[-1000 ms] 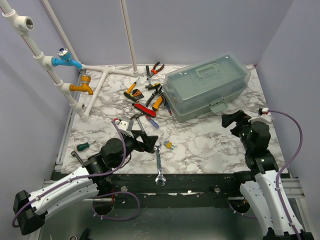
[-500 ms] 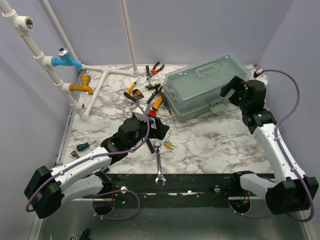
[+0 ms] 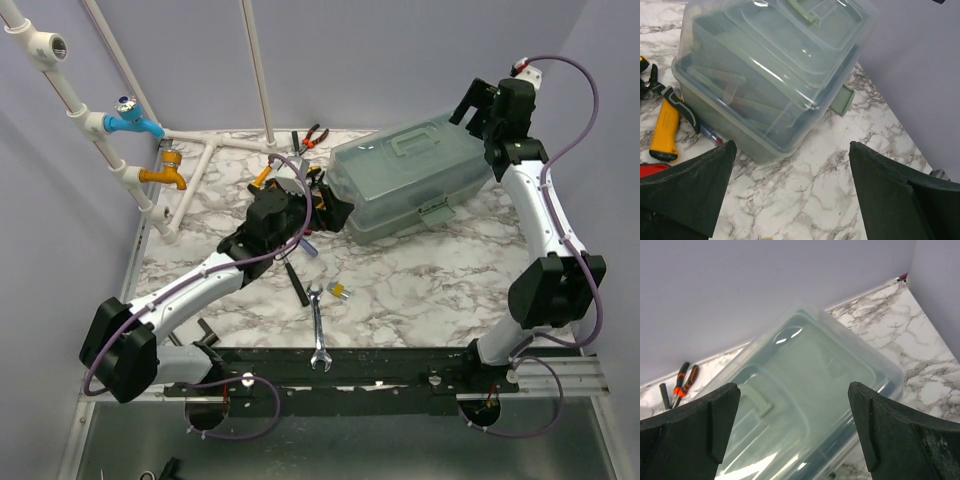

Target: Pack the tool kit

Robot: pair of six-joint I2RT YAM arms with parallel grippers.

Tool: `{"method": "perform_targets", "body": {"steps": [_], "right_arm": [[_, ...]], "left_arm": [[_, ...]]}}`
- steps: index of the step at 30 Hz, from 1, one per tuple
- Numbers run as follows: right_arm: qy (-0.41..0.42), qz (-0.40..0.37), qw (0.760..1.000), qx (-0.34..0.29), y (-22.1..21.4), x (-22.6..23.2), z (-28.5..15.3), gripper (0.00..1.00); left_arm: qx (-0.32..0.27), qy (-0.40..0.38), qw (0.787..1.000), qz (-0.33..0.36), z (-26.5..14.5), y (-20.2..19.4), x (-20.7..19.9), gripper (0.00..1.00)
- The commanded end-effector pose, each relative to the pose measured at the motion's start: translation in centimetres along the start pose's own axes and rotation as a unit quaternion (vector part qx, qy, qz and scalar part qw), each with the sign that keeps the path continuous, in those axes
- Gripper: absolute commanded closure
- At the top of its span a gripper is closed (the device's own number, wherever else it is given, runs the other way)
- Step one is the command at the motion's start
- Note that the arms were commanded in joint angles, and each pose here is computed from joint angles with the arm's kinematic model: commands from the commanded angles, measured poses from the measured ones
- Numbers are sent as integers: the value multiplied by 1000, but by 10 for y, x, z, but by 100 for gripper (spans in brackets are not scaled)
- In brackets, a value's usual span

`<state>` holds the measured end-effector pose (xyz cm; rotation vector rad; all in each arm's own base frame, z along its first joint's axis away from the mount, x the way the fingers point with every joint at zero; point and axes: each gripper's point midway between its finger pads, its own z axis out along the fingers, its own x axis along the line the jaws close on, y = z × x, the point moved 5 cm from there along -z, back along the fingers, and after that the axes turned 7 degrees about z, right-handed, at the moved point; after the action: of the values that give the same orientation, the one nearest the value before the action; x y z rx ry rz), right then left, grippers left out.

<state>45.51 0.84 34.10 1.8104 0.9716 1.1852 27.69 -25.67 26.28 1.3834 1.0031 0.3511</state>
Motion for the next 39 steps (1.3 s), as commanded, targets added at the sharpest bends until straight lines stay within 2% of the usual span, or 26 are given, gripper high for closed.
{"method": "perform_targets", "body": {"steps": [1, 6, 11, 15, 19, 23, 32, 34, 36, 39], "right_arm": [[-12, -16, 999, 25, 8, -25, 29, 0], [22, -26, 999, 39, 8, -44, 62, 0], [66, 10, 995, 79, -6, -61, 92, 0], [88, 46, 987, 126, -33, -70, 113, 0], [143, 88, 969, 183, -65, -66, 111, 0], [169, 125, 951, 226, -100, -67, 85, 3], [174, 139, 946, 234, -142, -78, -27, 4], [177, 143, 948, 222, -146, -75, -55, 4], [153, 124, 959, 203, -149, -69, -78, 5], [134, 100, 972, 162, -135, -61, -108, 5]], "left_arm": [[-3, -18, 1000, -3, 23, 17, -7, 1], [-5, -2, 1000, -12, 54, 22, -3, 1], [-4, 22, 999, -25, 80, 24, 8, 1], [-4, 26, 999, -37, 92, 23, 18, 1], [-6, 9, 999, -40, 99, 28, 27, 1], [-1, -23, 998, -55, 107, 35, 40, 1], [9, -75, 996, -51, 114, 46, 59, 1], [20, -92, 995, -46, 117, 46, 57, 1], [26, -112, 992, -43, 123, 48, 53, 2], [36, -139, 988, -58, 134, 45, 48, 4]]}}
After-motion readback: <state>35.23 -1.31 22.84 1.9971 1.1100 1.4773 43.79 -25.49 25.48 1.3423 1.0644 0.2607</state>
